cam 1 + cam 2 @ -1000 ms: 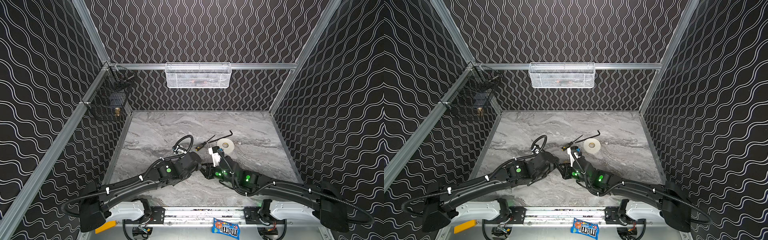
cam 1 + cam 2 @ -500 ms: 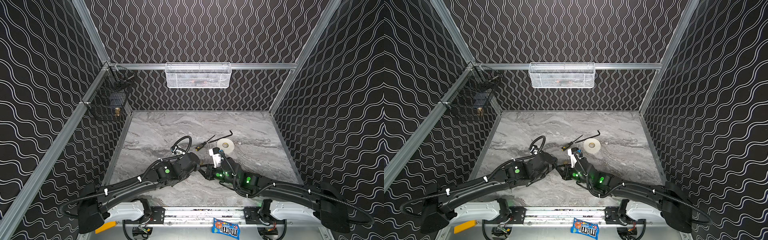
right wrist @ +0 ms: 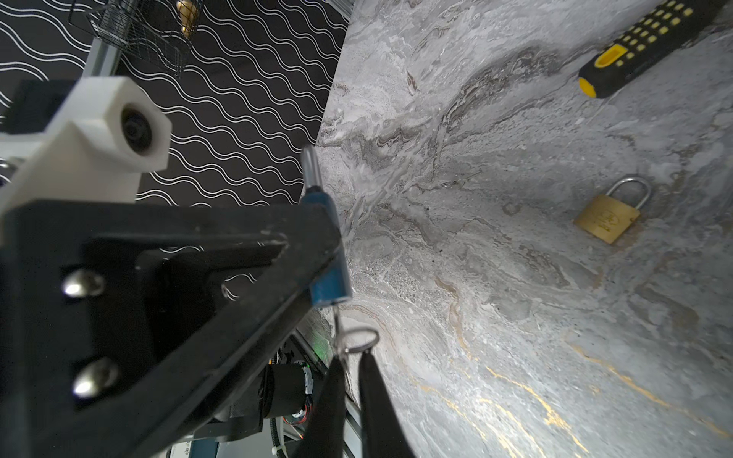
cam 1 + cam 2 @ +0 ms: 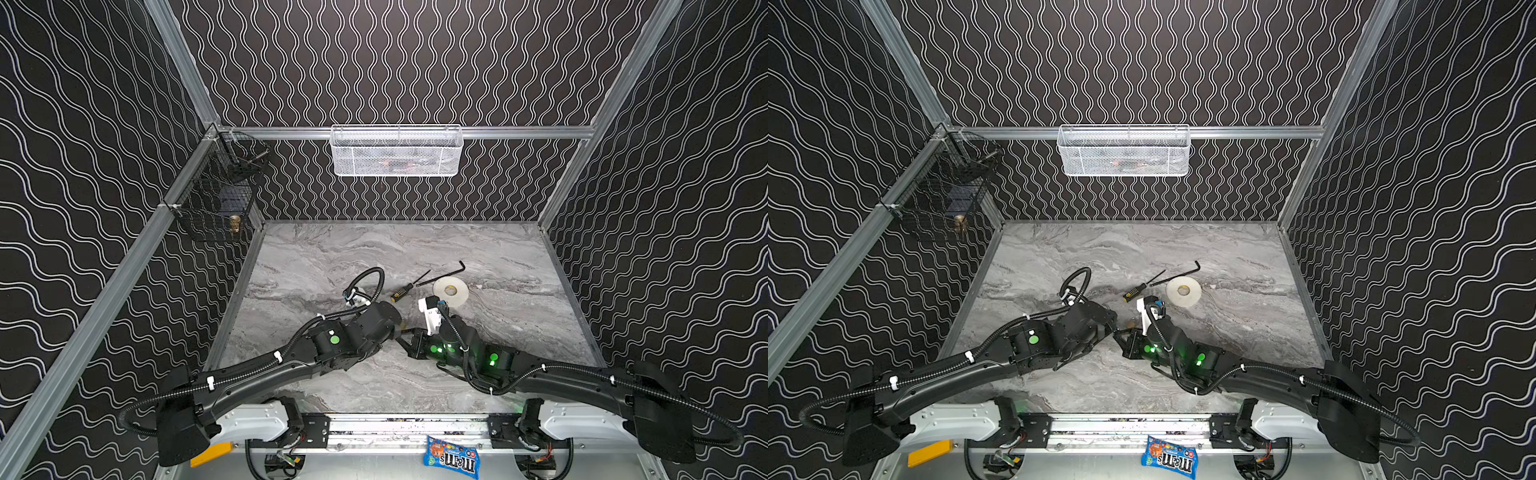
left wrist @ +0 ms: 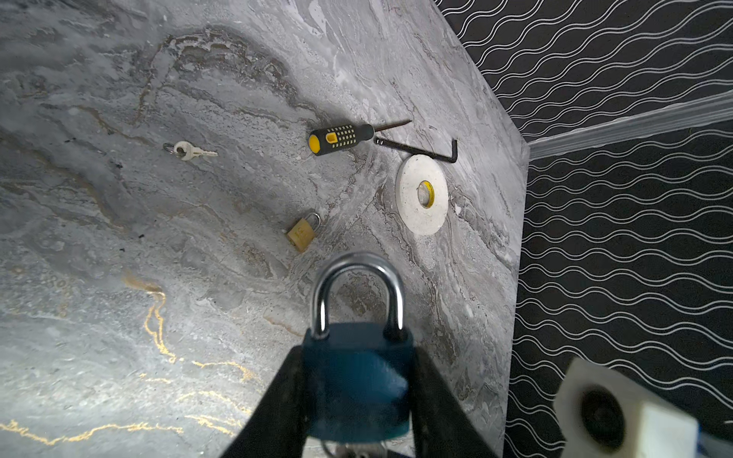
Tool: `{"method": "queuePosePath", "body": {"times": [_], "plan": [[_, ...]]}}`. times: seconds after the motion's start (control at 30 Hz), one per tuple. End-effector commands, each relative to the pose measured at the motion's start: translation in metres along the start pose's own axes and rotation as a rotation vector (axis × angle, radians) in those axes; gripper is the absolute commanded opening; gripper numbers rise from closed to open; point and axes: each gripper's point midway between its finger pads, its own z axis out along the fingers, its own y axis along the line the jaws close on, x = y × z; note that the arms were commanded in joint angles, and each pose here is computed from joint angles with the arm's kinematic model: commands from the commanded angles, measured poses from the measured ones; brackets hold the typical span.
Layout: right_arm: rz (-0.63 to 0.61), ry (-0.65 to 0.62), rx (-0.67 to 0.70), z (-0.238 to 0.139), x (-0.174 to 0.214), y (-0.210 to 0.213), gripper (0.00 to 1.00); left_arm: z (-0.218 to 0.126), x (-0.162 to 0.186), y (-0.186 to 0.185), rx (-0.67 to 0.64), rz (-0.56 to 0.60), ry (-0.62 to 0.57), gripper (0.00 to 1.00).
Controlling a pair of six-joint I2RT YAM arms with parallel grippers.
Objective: Unlock with the key
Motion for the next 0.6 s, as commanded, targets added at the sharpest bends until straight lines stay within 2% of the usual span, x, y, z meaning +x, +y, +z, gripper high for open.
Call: {"method": "queuePosePath", "body": {"times": [0.0, 0.17, 0.3, 0.37, 0.5, 0.57], "plan": [[-0.020, -0.060, -0.040, -0.001, -0.013, 0.011, 0.07, -0.005, -0.007, -0.009, 0.017, 0.027, -0.019, 0.00], [-0.049, -0.114, -0.042, -0.003, -0.023, 0.014, 0.04, -0.006, -0.004, -0.004, -0.017, 0.069, -0.001, 0.00], [-0.072, -0.132, -0.027, 0.000, -0.031, 0.019, 0.02, -0.004, 0.005, -0.007, 0.012, 0.075, 0.041, 0.00], [-0.060, -0.136, 0.024, 0.002, -0.034, 0.013, 0.01, -0.004, 0.010, -0.009, 0.014, 0.080, 0.067, 0.00], [-0.072, -0.170, -0.024, 0.001, -0.042, 0.026, 0.00, -0.004, 0.027, -0.012, 0.032, 0.105, 0.117, 0.00], [-0.076, -0.188, -0.001, 0.001, -0.046, 0.024, 0.00, -0.002, 0.031, -0.010, 0.032, 0.096, 0.131, 0.00]]}}
